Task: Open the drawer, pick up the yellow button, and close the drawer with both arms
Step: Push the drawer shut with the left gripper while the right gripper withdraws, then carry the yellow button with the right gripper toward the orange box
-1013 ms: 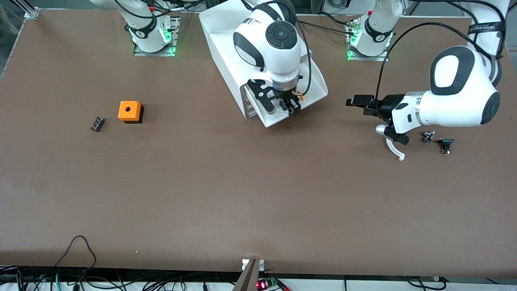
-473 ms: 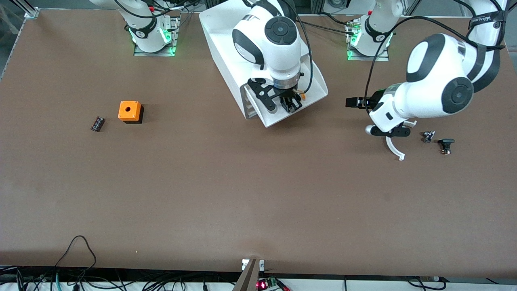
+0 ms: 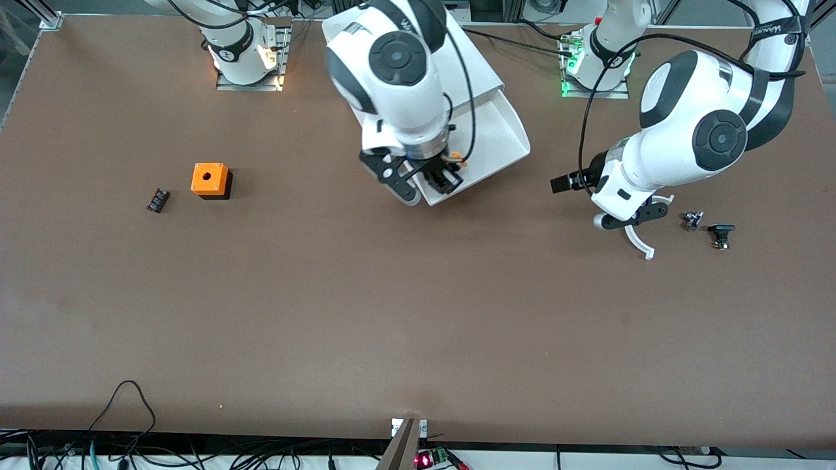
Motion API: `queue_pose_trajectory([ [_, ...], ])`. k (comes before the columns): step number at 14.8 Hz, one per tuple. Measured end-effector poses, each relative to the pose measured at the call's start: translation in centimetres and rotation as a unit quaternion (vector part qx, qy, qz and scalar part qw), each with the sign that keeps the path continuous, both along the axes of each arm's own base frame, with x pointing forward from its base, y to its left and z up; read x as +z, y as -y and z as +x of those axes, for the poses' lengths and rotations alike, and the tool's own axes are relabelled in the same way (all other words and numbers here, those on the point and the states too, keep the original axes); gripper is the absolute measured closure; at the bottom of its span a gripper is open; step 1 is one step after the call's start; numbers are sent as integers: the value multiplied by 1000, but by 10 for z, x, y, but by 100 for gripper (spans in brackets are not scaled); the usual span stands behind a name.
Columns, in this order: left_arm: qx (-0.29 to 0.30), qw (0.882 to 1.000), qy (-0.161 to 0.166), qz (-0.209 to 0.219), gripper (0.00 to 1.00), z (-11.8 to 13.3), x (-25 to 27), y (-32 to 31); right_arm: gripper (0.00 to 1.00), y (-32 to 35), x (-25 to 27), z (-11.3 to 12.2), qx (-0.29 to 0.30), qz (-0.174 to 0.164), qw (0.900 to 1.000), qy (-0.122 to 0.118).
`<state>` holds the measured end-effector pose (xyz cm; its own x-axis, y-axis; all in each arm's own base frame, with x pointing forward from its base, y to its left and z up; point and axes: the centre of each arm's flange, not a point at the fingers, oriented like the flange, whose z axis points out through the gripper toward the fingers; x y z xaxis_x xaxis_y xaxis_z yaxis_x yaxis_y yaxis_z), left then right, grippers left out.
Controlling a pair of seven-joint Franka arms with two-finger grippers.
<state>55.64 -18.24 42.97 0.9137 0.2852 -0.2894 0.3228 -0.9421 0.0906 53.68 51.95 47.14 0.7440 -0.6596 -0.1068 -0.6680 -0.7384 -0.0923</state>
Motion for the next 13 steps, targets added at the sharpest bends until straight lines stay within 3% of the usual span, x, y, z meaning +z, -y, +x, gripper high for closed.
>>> queue_pose_trajectory([
  [5, 41, 999, 12, 1, 0, -8, -14, 62, 59, 87, -2, 63, 132, -13, 991, 2],
  [8, 35, 999, 9, 3, 0, -16, -17, 82, 59, 154, 1, 100, 203, -15, 979, 3],
  [13, 55, 998, 15, 1, 0, -33, -47, 122, 59, 268, -1, 136, 306, -28, 951, -17],
])
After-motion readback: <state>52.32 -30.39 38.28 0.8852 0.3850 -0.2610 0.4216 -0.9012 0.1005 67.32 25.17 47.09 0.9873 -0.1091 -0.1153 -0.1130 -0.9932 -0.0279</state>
